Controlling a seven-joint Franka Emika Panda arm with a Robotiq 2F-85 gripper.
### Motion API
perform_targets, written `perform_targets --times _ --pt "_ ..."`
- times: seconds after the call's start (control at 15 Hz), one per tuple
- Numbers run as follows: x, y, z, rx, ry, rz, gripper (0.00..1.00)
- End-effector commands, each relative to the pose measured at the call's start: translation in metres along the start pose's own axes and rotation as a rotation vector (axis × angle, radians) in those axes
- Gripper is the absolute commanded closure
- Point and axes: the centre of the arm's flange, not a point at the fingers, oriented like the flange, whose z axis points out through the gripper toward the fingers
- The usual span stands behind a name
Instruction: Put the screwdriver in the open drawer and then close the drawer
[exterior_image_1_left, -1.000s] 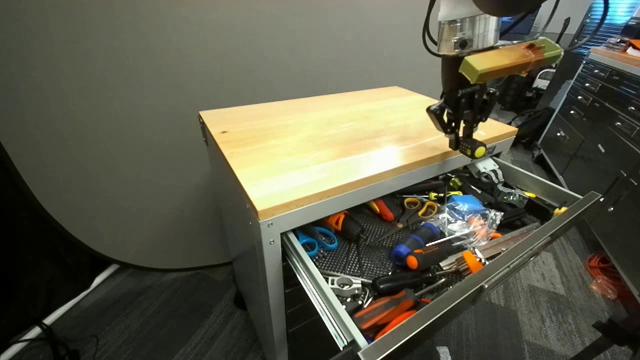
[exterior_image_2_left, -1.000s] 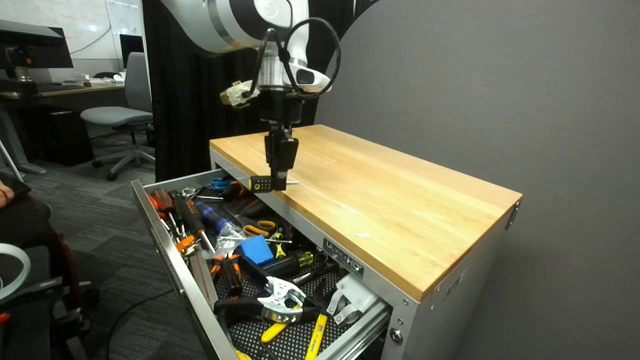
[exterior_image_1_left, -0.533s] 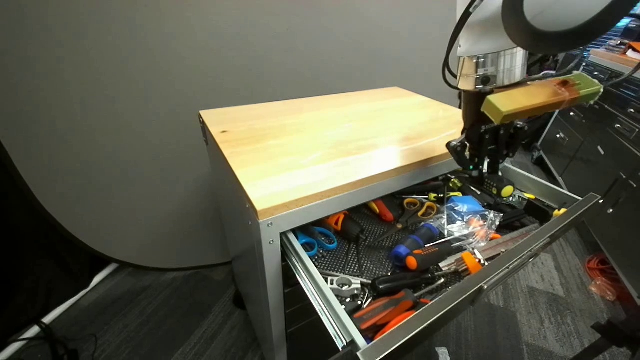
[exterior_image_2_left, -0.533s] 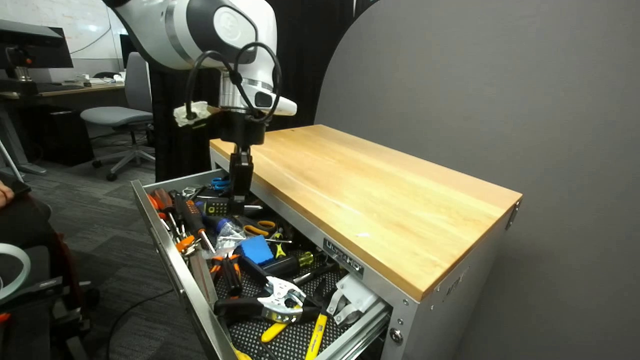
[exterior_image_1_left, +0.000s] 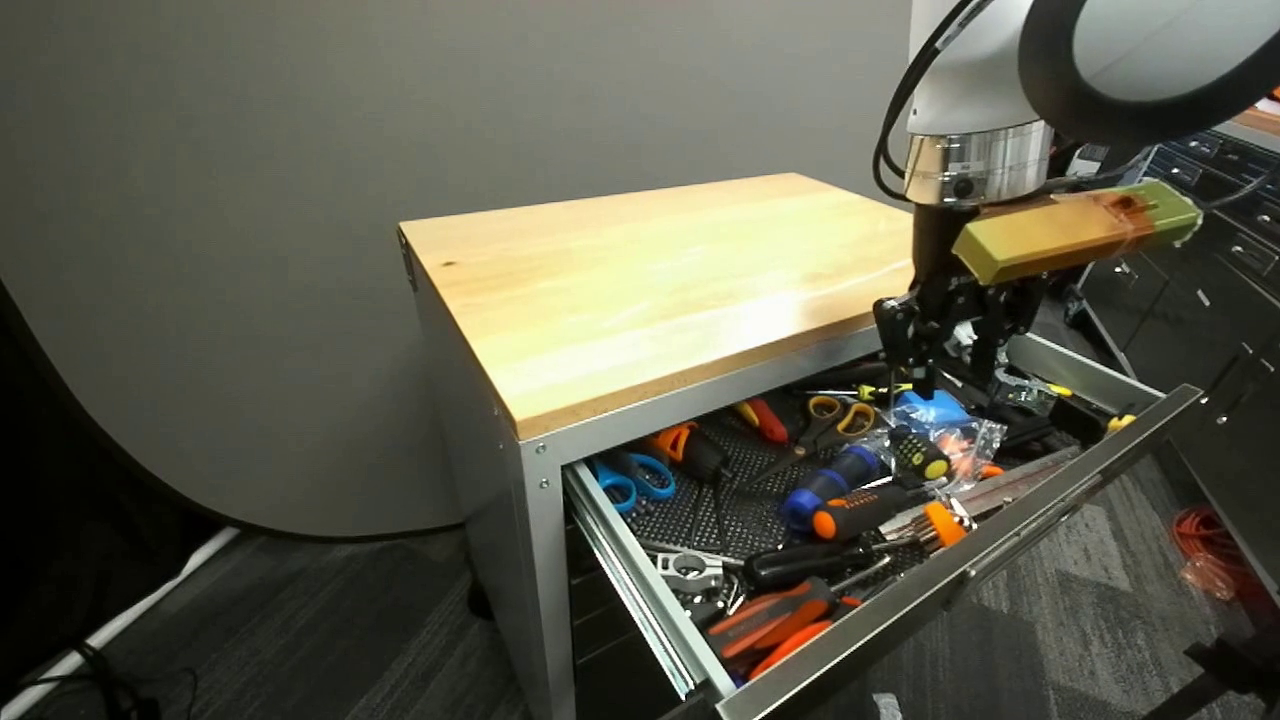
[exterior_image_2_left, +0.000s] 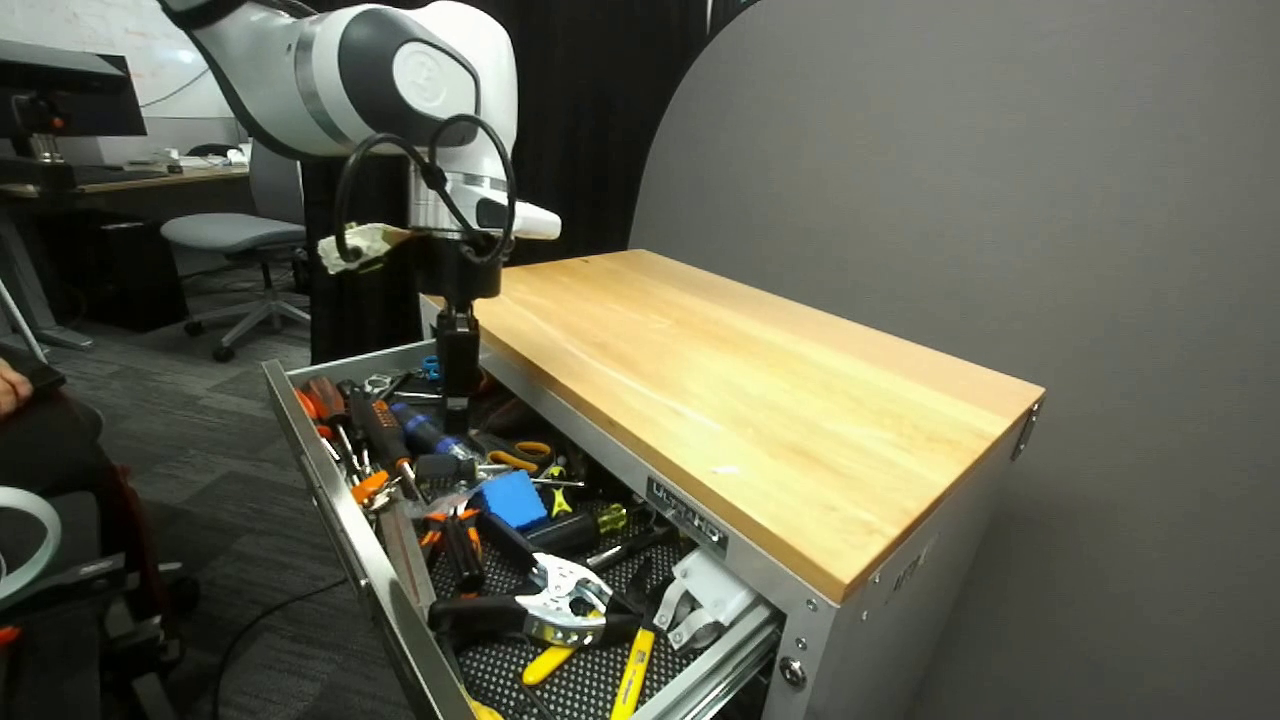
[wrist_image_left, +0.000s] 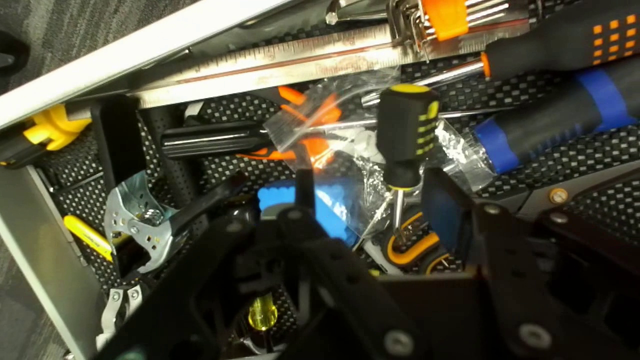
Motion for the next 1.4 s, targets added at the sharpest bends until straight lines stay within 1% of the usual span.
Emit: perform_targets --times 0.0,0.07,0.13,0.4,0.47,0.53,0.73,0.8,1.0,1.33 --pt "-0.007 0.026 -0.012 -0.007 0.029 0.013 0.11" --pt "-0.006 0.031 -0.012 -0.004 0.024 0.031 0.02" --pt "-0.006 0.038 -0.012 -0.008 0.025 0.048 0.0" --pt "0.0 0.076 -0.005 -0.043 0.003 0.112 0.0" --pt "0.003 0.086 0.001 -0.079 -0.017 0.13 0.0" --pt "0.005 0.098 0.006 -0.097 -0.028 0.152 0.0" --pt "0.006 0.126 0.017 -0.113 -0.105 0.178 0.0" --pt "0.005 0.134 0.021 -0.136 -0.125 0.186 0.0" --pt "0.004 0.156 0.031 -0.171 -0.181 0.237 0.0" --pt "0.004 0.19 0.051 -0.23 -0.24 0.32 0.0"
